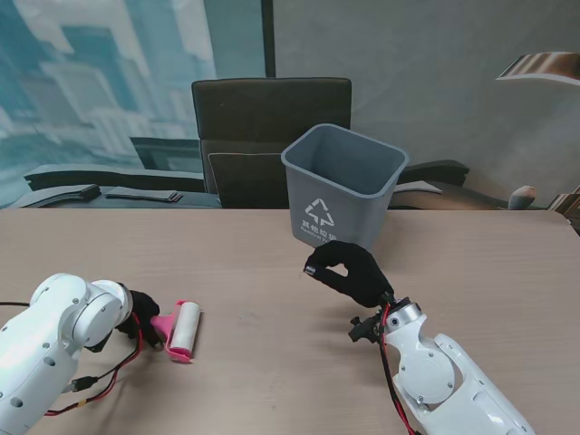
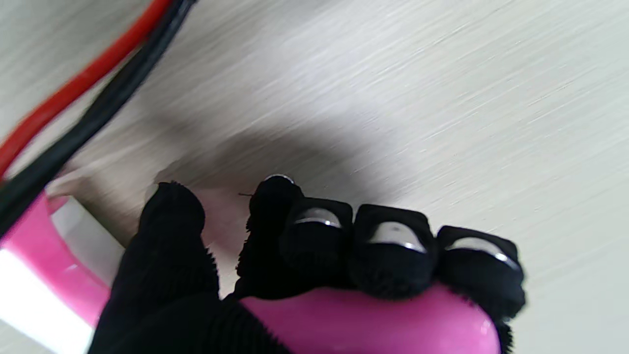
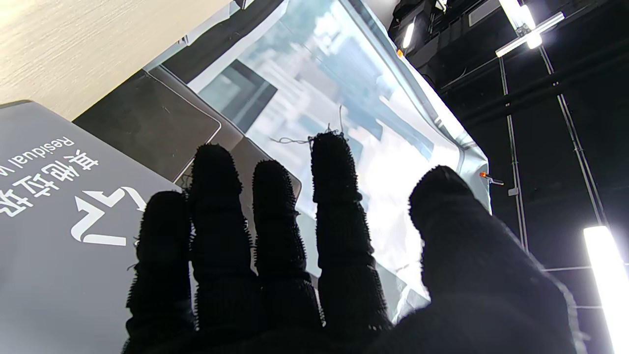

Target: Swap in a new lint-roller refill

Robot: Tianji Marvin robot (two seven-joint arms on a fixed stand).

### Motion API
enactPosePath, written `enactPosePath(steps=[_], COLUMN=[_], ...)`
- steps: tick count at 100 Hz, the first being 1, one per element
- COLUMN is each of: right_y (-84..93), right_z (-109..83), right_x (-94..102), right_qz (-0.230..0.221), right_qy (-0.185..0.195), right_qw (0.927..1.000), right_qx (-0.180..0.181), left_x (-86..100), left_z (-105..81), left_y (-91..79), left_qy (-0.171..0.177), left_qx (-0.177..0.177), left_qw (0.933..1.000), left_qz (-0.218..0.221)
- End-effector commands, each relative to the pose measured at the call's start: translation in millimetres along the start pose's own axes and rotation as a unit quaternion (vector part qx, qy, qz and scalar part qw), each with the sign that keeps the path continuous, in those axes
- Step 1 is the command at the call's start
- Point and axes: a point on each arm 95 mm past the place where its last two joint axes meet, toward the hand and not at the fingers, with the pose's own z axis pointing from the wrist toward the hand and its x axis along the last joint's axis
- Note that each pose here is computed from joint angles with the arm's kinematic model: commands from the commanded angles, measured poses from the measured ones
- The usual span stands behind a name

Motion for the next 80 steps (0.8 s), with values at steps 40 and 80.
enactPosePath(steps=[40,80], right_y=[-3.5,-2.3], right_z=[1.1,-0.3], right_x=[1.7,1.6], right_qz=[0.003,0.003], right_qy=[0.001,0.002], right_qw=[1.0,1.0], right_qx=[0.006,0.003], left_x=[11.8,48.4], left_z=[-5.1,-7.3], left_y=[6.7,-19.5], left_qy=[0.024,0.084], left_qx=[-0.006,0.004], left_qw=[0.9997,0.9964], left_qz=[0.006,0.005])
